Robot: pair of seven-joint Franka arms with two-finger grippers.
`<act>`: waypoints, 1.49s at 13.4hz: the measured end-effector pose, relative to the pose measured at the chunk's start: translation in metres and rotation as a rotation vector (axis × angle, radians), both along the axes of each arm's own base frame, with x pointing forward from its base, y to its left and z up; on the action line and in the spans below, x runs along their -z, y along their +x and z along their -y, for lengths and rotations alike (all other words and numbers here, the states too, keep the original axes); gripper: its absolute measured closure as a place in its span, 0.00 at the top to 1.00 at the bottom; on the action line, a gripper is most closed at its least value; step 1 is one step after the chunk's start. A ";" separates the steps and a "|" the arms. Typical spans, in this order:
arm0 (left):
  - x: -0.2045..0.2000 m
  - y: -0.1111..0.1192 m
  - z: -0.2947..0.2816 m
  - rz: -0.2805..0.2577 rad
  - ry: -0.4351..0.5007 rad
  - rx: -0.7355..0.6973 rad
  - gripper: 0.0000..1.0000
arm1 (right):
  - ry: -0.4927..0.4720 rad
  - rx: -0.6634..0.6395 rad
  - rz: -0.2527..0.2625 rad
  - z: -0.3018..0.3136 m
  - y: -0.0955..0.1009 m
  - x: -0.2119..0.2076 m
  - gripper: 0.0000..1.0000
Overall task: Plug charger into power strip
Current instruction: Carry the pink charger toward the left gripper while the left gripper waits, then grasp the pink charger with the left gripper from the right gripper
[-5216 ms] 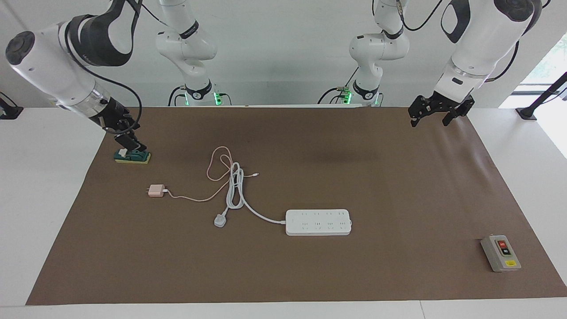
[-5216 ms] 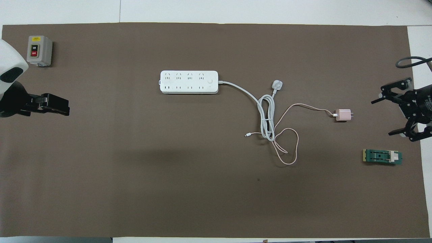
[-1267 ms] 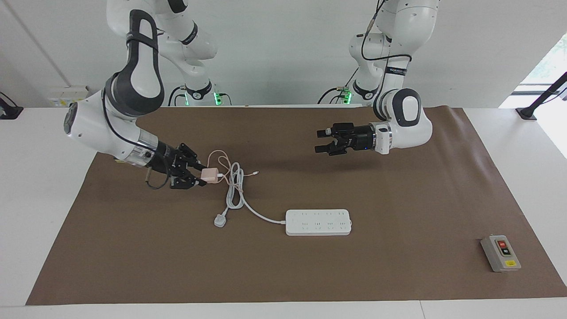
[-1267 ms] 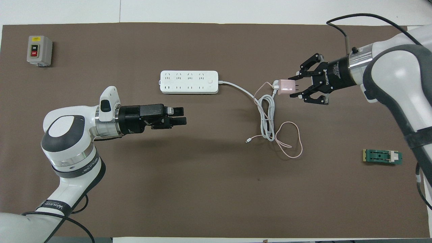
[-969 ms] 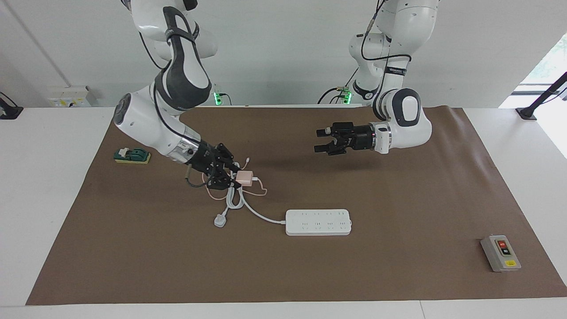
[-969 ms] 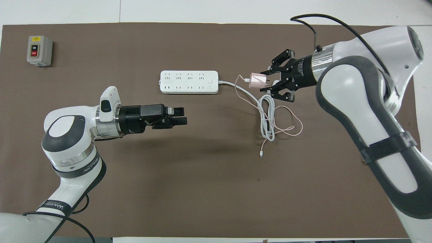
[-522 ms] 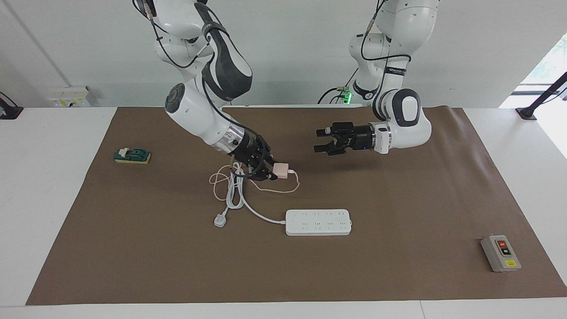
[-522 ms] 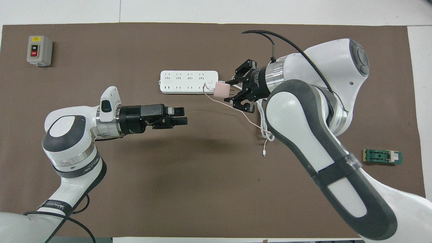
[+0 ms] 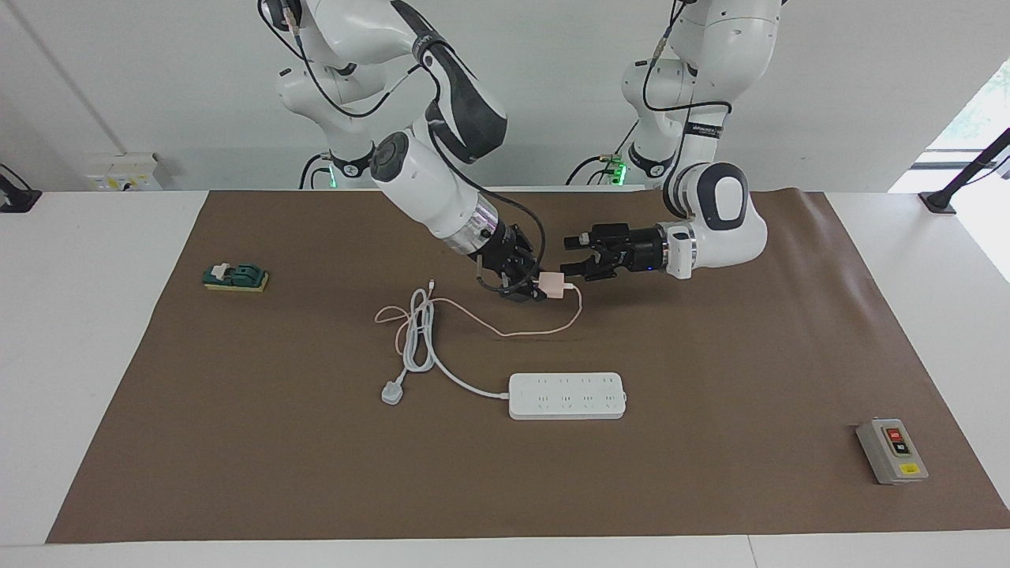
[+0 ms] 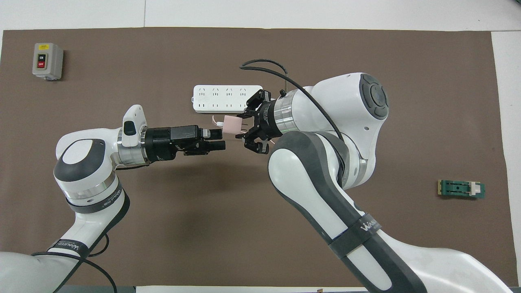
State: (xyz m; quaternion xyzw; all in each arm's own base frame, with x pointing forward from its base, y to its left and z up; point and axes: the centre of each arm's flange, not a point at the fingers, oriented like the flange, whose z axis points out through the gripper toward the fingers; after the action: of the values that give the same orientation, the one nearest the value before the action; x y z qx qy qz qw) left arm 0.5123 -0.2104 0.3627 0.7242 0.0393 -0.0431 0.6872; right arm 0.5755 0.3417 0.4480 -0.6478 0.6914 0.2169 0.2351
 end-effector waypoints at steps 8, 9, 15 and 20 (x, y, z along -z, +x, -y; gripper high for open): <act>0.010 0.001 -0.001 0.063 0.002 0.001 1.00 | -0.005 -0.035 -0.003 -0.022 -0.016 0.006 0.47; 0.011 0.001 -0.003 0.067 0.003 -0.002 1.00 | -0.006 -0.036 -0.003 -0.023 -0.017 0.007 0.47; 0.020 0.008 -0.019 0.100 0.011 -0.030 1.00 | -0.004 -0.033 0.008 -0.026 -0.017 0.006 0.47; 0.030 0.009 -0.021 0.094 0.010 -0.029 1.00 | -0.001 -0.021 0.026 -0.026 -0.016 0.004 0.47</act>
State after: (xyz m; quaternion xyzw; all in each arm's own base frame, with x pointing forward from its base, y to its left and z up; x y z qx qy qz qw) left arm 0.5209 -0.1898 0.3327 0.7283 0.0175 0.0011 0.6850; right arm 0.5600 0.3676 0.4441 -0.6581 0.6814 0.2105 0.2416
